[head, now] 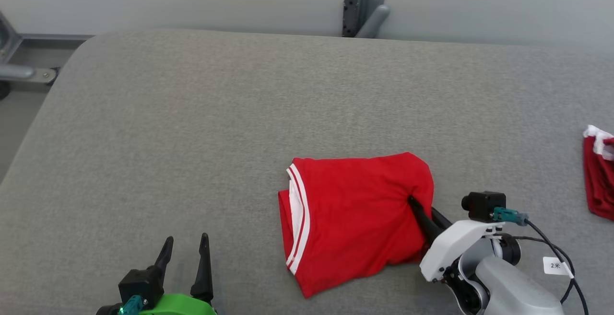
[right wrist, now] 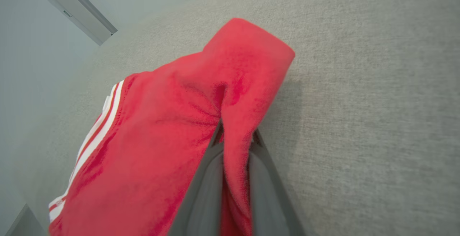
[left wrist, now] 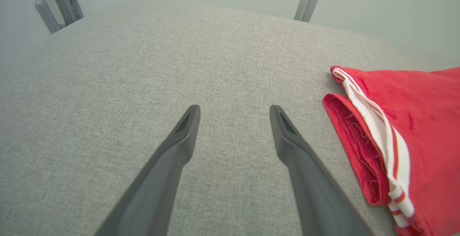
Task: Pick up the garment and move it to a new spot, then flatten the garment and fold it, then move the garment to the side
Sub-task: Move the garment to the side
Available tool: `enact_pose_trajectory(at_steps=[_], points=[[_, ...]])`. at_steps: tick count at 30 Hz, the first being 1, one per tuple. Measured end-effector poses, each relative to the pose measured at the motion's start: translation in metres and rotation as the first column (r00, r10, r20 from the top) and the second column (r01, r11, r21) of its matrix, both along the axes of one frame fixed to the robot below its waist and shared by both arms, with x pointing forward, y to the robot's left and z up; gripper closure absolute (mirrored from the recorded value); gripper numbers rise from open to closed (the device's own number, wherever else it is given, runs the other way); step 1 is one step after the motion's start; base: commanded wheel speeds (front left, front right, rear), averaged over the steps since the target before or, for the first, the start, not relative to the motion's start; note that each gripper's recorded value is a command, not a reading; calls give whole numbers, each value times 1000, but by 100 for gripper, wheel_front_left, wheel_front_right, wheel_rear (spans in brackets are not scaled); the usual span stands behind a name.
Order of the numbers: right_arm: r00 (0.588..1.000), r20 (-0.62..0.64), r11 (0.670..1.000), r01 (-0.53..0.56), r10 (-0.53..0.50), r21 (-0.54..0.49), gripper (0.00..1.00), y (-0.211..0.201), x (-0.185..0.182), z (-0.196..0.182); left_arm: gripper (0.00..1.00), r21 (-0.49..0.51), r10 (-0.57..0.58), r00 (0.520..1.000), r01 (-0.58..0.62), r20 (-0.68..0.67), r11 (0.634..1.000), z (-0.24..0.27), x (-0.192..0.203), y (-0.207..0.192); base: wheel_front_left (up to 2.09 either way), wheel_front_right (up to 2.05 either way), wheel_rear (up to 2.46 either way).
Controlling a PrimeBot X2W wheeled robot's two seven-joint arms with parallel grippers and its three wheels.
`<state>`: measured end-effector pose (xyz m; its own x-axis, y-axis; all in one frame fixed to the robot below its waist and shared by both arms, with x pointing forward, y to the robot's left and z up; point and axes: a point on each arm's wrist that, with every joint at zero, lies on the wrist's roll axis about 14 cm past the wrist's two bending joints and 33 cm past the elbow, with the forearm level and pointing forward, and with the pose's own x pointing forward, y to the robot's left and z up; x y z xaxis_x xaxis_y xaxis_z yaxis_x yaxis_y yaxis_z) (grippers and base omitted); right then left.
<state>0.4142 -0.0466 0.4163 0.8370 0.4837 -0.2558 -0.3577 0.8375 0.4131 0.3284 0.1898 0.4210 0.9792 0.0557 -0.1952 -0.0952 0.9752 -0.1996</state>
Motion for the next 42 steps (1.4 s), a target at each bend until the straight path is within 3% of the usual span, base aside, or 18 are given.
enact_pose_trajectory(at_steps=[8, 14, 20, 24, 25, 28, 31, 35, 39, 42], points=[[986, 53, 987, 161, -159, -26, 100, -61, -10, 12, 0, -5, -169, 984, 170, 55, 985, 14, 39, -51, 0, 0, 0], [958, 54, 959, 283, -281, -25, 100, -102, -32, 14, 0, -4, -347, 933, 349, 93, 937, 24, 64, -113, 0, 0, 0], [922, 37, 922, 386, -385, -15, 100, -130, -63, 10, 0, -10, -503, 857, 507, 110, 862, 27, 71, -173, 0, 0, 0], [872, 35, 873, 488, -488, 2, 100, -161, -83, 12, 0, 3, -621, 772, 627, 135, 779, 34, 72, -220, 0, 0, 0], [872, 35, 873, 488, -488, 2, 100, -161, -83, 12, 0, 3, -621, 772, 627, 135, 779, 34, 72, -220, 0, 0, 0], [842, 32, 843, 538, -538, 1, 100, -177, -98, 10, 0, 10, -687, 712, 693, 147, 721, 37, 72, -249, 0, 0, 0], [834, 31, 834, 551, -551, -14, 100, -181, -108, 8, 0, 0, -727, 672, 734, 139, 679, 32, 66, -267, 0, 0, 0], [850, 29, 849, 526, -525, -50, 100, -176, -111, 3, 0, -15, -753, 644, 761, 136, 648, 28, 63, -280, 0, 0, 0], [892, 71, 887, 452, -447, -94, 100, -166, -93, 13, 0, -31, -748, 650, 757, 133, 652, 24, 62, -278, 0, 0, 0], [899, 141, 891, 432, -414, -138, 100, -180, -71, 34, 0, -25, -751, 647, 760, 132, 650, 23, 60, -277, 0, 0, 0]])
